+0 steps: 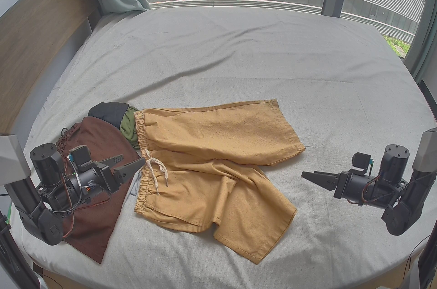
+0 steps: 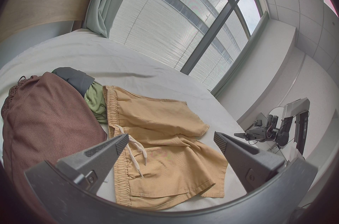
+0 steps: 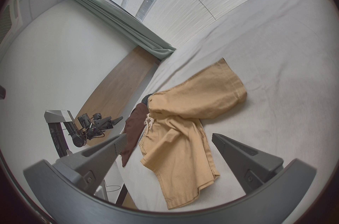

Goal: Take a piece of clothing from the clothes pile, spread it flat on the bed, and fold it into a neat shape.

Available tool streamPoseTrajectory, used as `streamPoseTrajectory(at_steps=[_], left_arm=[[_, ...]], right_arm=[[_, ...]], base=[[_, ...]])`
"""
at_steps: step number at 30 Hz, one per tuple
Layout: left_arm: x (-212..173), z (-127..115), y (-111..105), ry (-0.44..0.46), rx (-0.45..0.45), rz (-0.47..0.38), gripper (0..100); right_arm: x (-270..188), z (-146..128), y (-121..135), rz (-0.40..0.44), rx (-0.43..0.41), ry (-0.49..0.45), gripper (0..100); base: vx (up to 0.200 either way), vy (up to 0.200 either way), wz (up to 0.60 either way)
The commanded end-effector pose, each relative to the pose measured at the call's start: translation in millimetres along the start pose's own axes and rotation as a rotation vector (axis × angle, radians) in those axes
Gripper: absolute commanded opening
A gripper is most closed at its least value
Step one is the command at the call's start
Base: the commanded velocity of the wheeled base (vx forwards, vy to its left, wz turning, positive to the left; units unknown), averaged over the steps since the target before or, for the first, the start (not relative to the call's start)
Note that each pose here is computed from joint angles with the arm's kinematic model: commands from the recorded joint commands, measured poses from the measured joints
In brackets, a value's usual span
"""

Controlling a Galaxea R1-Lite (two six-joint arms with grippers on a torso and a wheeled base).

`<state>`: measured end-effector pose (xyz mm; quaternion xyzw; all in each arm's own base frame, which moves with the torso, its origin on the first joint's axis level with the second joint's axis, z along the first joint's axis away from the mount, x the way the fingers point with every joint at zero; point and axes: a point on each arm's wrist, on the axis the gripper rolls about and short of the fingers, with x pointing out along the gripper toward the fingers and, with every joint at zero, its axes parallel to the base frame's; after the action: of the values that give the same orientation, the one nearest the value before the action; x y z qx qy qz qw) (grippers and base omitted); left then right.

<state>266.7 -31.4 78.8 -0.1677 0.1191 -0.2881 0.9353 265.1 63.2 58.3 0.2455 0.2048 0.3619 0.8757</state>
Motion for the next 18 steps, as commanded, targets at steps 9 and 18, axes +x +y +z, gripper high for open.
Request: streamPoseTrajectory(at_steps=[9, 18], left_arm=[[2.5, -7.5, 3.6, 0.027, 0.01, 0.007, 100], [2.3, -7.4, 3.9, 0.027, 0.01, 0.008, 100]], right_arm=[[11.3, -49.1, -28.9, -0.076, 0.136, 0.176, 100], [18.9, -70.4, -33.9, -0.084, 0.17, 0.253, 100]], base=[[0.0, 0.0, 0.0], [0.0, 0.0, 0.0]])
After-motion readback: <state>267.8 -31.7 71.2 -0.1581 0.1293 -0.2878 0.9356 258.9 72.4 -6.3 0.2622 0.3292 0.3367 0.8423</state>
